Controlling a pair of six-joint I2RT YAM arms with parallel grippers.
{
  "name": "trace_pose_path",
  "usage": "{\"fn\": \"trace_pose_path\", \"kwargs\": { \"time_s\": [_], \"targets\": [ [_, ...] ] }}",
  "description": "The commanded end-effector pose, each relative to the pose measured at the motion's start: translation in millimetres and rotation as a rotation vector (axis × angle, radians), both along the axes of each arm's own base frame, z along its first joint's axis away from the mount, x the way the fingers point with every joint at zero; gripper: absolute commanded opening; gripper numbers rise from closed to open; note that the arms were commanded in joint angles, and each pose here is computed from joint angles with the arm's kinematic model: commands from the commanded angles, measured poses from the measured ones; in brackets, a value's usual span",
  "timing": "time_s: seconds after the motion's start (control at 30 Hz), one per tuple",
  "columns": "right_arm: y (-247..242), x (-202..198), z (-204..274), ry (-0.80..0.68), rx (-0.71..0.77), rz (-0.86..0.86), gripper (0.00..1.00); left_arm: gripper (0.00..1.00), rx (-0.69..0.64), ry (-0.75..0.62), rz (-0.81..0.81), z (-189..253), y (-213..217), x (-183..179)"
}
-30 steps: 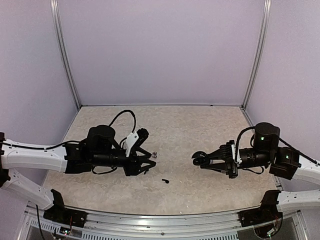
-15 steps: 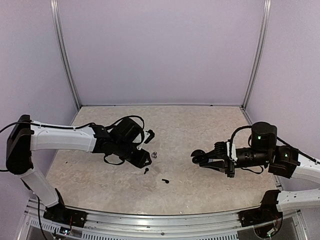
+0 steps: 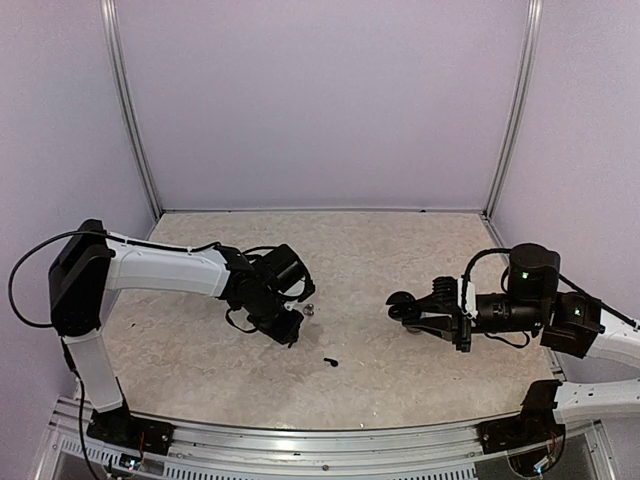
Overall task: Insert the wireless bluetooth earbuds into the charging case
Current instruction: Pick up the right earbud from the center of the board.
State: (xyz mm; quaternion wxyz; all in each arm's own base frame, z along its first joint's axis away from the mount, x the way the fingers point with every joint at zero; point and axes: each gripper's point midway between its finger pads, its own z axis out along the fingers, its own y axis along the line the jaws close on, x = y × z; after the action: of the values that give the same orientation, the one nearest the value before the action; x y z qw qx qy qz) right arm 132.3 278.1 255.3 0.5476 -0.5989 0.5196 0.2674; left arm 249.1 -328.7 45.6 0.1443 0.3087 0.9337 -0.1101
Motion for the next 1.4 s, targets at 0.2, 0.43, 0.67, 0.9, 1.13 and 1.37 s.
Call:
{"fn": "trace_pose_path", "kwargs": {
  "time_s": [0.2, 0.43, 0.67, 0.9, 1.13, 1.37],
  "targets": [
    [-1.6, -1.4, 3.7, 0.002, 0.018, -0.011, 0.00, 0.21, 0.062, -0.018, -0.018, -9.9, -2.3, 11.9],
    [-2.5, -0.5, 3.7, -0.001, 0.018, -0.017, 0.00, 0.18, 0.084, -0.012, -0.026, -17.8, -2.1, 16.3],
    [-3.2, -0.7, 2.6, -0.001, 0.018, -0.019, 0.00, 0.31, 0.101, -0.019, -0.030, -20.9, -2.8, 21.1],
    [-4.7, -0.6, 2.8, -0.003, 0.020, -0.025, 0.00, 0.31, 0.136, -0.006, -0.056, -28.3, -3.2, 22.2],
    [-5.7, -0.5, 1.7, -0.007, 0.022, -0.030, 0.00, 0.24, 0.175, 0.009, -0.069, -36.8, 0.4, 19.8],
    [-5.9, 0.9, 1.2, -0.009, 0.021, -0.037, 0.00, 0.17, 0.176, 0.016, -0.076, -37.9, 0.8, 14.2]
  ]
}}
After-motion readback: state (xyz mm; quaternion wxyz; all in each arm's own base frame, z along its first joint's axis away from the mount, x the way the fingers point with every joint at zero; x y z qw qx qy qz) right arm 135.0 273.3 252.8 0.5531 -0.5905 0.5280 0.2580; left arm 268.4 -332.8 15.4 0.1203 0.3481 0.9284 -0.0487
